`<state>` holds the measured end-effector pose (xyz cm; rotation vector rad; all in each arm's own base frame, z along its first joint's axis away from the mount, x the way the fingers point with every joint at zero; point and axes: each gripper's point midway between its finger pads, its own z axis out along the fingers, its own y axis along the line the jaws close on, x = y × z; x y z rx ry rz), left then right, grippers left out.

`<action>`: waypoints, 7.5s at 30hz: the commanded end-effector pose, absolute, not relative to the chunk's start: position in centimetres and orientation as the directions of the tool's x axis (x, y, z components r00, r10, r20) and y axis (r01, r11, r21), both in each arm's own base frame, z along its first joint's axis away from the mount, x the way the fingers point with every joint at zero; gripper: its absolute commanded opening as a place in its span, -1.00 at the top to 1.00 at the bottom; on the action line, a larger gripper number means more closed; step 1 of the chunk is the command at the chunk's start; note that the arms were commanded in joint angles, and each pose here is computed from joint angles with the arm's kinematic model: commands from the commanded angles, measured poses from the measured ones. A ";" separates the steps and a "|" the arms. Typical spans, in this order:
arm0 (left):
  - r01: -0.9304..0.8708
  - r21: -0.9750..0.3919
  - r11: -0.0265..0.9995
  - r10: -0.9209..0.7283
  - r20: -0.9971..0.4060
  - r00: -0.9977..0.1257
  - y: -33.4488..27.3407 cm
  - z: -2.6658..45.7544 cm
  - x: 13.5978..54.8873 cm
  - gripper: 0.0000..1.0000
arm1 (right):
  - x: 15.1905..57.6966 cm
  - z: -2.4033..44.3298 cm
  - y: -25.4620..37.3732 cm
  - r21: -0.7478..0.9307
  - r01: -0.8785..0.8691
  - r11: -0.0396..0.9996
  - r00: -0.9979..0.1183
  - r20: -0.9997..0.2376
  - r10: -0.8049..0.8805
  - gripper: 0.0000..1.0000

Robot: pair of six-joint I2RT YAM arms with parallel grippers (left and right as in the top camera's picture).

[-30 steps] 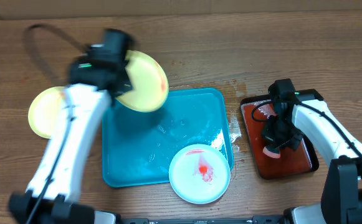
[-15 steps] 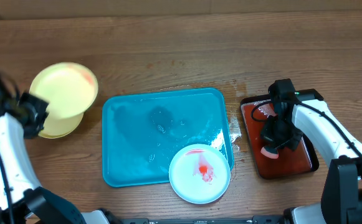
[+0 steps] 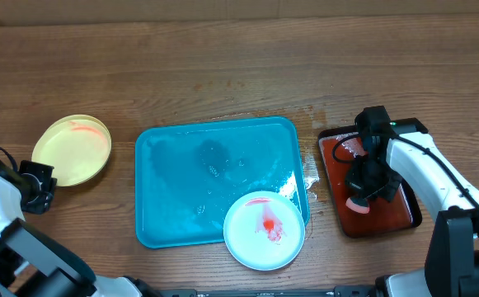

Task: Clean dirty plates on tray and stack at the side
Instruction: 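Open the left gripper and raise it off the stacked plates, then move the left gripper to the white plate and grasp its rim, then pull the white plate toward the tray center with the left gripper, then carry the sponge from the water tray onto the white plate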

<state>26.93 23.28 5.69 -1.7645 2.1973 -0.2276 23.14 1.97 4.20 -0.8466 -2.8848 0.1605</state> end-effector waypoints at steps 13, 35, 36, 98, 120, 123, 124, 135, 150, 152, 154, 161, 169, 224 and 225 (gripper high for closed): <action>-0.908 -0.316 0.274 -0.959 -0.167 -0.231 24.6 4.4 28.1 0.68 | 23.0 4.8 2.2 -0.119 0.531 0.839 -0.835 0.094 0.542 0.92; -0.661 -0.333 0.673 -0.739 -0.344 -0.579 20.1 13.6 37.1 0.40 | 23.2 4.7 2.3 -0.107 0.520 0.847 -0.844 0.092 0.529 0.92; -0.620 -0.318 0.717 -0.697 -0.347 -0.628 18.6 13.8 37.7 0.40 | 23.3 4.7 2.3 -0.105 0.520 0.847 -0.844 0.090 0.529 0.92; 0.064 -0.054 0.997 0.065 0.010 -0.998 -14.3 12.6 26.9 0.56 | 23.6 4.7 2.4 -0.091 0.477 0.874 -0.871 0.088 0.484 0.92; -0.113 -0.201 0.973 -0.050 0.294 -0.955 -17.6 2.7 17.9 0.41 | 23.6 4.7 2.5 -0.082 0.444 0.892 -0.888 0.091 0.451 0.92; -0.123 -0.193 0.973 -0.060 0.306 -0.950 -17.4 2.6 17.5 0.34 | 23.7 4.7 2.5 -0.082 0.444 0.892 -0.888 0.091 0.451 0.92; -0.133 -0.188 0.973 -0.069 0.313 -0.947 -17.3 2.5 17.3 0.30 | 23.7 4.7 2.5 -0.082 0.444 0.892 -0.888 0.091 0.451 0.92; -0.168 -0.213 0.962 -0.093 0.326 -0.941 -17.4 0.9 16.5 0.26 | 23.6 4.7 2.5 -0.082 0.444 0.892 -0.888 0.092 0.451 0.92; -0.247 -0.211 0.946 -0.200 0.219 -0.955 -14.7 0.4 20.9 0.91 | 23.4 4.7 2.6 -0.080 0.445 0.892 -0.887 0.102 0.451 0.92; -0.244 -0.213 0.946 -0.209 0.175 -0.962 -13.6 0.4 22.3 0.91 | 23.4 4.7 2.6 -0.080 0.444 0.892 -0.887 0.102 0.451 0.92; -0.239 -0.216 0.947 -0.217 0.123 -0.968 -12.4 0.5 24.1 0.92 | 23.5 4.7 2.7 -0.073 0.425 0.902 -0.896 0.105 0.431 0.92; -0.195 -0.195 0.961 -0.203 -0.019 -0.979 -8.8 0.5 27.8 0.91 | 24.6 4.8 2.9 -0.041 0.380 0.924 -0.921 0.076 0.382 0.92; -0.121 -0.198 0.973 -0.132 -0.046 -0.990 -8.9 0.6 28.1 0.91 | 27.1 5.5 3.4 0.014 0.387 0.922 -0.922 0.000 0.387 0.92; -0.116 -0.193 0.974 -0.125 -0.032 -0.992 -8.8 0.5 27.7 0.91 | 33.8 13.0 2.8 0.062 0.336 0.940 -0.900 -0.274 0.339 0.92; -0.116 -0.193 0.974 -0.125 -0.032 -0.992 -8.8 0.5 27.7 0.92 | 34.0 14.1 3.3 0.089 0.301 0.949 -0.904 -0.290 0.314 0.92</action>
